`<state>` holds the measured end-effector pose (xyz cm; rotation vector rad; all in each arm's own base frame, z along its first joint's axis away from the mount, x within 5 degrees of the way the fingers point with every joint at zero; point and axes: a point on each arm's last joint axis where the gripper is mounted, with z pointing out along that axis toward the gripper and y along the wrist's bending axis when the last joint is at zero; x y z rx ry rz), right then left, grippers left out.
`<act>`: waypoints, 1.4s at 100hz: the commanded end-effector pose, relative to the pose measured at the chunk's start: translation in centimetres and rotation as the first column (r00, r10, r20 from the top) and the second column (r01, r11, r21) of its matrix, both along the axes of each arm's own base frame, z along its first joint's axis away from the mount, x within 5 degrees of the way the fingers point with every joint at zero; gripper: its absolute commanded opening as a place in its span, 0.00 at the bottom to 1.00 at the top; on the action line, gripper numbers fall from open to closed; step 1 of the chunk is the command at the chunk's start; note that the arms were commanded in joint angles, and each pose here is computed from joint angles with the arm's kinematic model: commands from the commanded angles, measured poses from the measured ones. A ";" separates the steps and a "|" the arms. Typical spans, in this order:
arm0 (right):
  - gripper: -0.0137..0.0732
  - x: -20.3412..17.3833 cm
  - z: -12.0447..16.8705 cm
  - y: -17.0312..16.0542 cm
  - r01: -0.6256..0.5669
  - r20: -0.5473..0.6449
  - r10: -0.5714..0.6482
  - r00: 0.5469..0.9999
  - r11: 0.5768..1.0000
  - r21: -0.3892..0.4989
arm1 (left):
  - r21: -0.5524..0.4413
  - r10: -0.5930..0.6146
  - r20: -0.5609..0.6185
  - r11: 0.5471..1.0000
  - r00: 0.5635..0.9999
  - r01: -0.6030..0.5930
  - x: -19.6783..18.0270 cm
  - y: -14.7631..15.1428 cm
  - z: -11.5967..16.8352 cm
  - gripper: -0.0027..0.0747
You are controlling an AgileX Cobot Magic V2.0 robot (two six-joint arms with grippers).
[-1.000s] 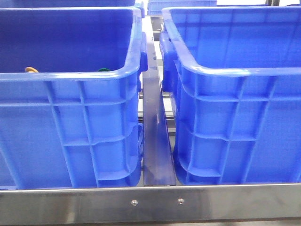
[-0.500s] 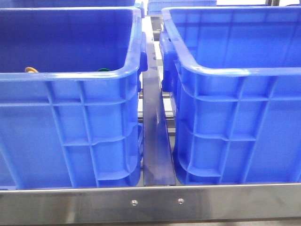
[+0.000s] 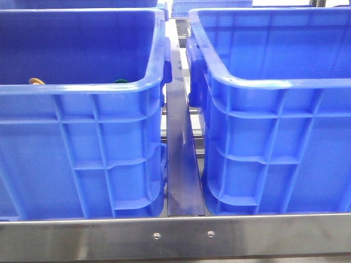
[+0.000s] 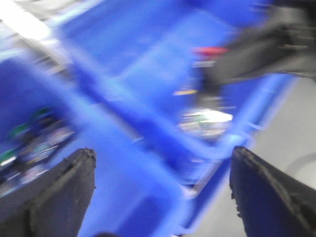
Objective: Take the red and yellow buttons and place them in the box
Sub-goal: 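Move the right gripper holding the red button over the empty bin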
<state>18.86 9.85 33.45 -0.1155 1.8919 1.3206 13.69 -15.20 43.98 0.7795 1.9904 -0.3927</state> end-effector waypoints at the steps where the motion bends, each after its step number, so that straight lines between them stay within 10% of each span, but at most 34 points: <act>1: 0.39 -0.1 1.8 0.0 -0.002 0.056 -0.002 0.998 0.998 0.064 | -0.055 0.104 0.046 0.993 0.994 -0.101 1.0 2.1 0.6 0.72; 42: 0.39 0.4 1.7 -0.4 0.070 0.062 -0.072 0.995 0.997 0.039 | -0.085 0.513 -0.060 0.852 0.857 -0.516 2.9 10.5 -7.2 0.72; 78: 0.39 1.7 1.3 -1.6 0.252 0.133 -0.242 0.961 0.966 -0.064 | -0.207 0.713 0.018 0.689 0.701 -0.695 0.5 15.1 -7.7 0.62; 108: 0.39 3.5 0.4 -5.0 0.594 0.317 -0.509 0.800 0.743 -0.308 | -0.220 0.709 0.047 0.694 0.704 -0.685 0.0 15.1 -7.3 0.01; 140: 0.39 8.3 -1.9 -5.6 0.632 0.347 -0.532 0.772 0.591 -0.501 | -0.224 0.709 0.051 0.695 0.704 -0.683 0.0 15.1 -7.3 0.01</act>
